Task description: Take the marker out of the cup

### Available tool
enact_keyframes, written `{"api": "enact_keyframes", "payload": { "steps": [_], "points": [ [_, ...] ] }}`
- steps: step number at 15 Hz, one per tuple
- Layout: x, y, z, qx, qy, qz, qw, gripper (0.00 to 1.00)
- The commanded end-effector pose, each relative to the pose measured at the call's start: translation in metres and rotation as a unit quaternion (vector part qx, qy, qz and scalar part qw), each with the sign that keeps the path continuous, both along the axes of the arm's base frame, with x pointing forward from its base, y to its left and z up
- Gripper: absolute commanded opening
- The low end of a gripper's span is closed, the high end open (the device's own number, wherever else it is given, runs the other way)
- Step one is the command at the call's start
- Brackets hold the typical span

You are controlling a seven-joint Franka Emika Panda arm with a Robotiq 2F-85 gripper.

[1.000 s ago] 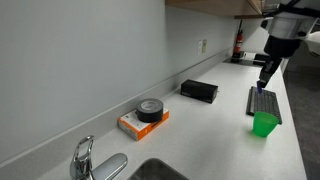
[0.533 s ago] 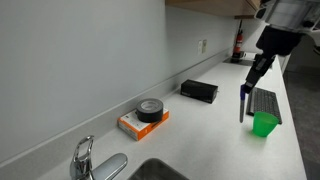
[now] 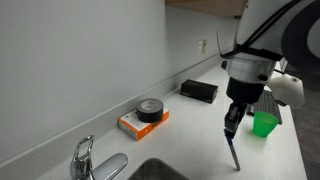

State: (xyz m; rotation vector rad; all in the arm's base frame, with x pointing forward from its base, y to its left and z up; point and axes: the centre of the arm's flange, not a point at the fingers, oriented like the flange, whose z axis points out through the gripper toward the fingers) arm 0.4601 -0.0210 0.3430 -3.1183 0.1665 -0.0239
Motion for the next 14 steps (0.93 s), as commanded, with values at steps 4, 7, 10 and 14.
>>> {"api": "enact_keyframes", "payload": {
  "steps": [4, 7, 10, 14],
  "points": [
    [0.068, -0.032, -0.017, -0.007, -0.003, -0.053, 0.9985, 0.03],
    [0.079, -0.04, -0.013, -0.014, -0.022, -0.062, 0.9977, 0.46],
    [0.085, -0.045, -0.007, -0.015, -0.032, -0.061, 0.9975, 0.69],
    [0.087, -0.049, 0.002, -0.018, -0.043, -0.061, 0.9971, 0.99]
  ]
}}
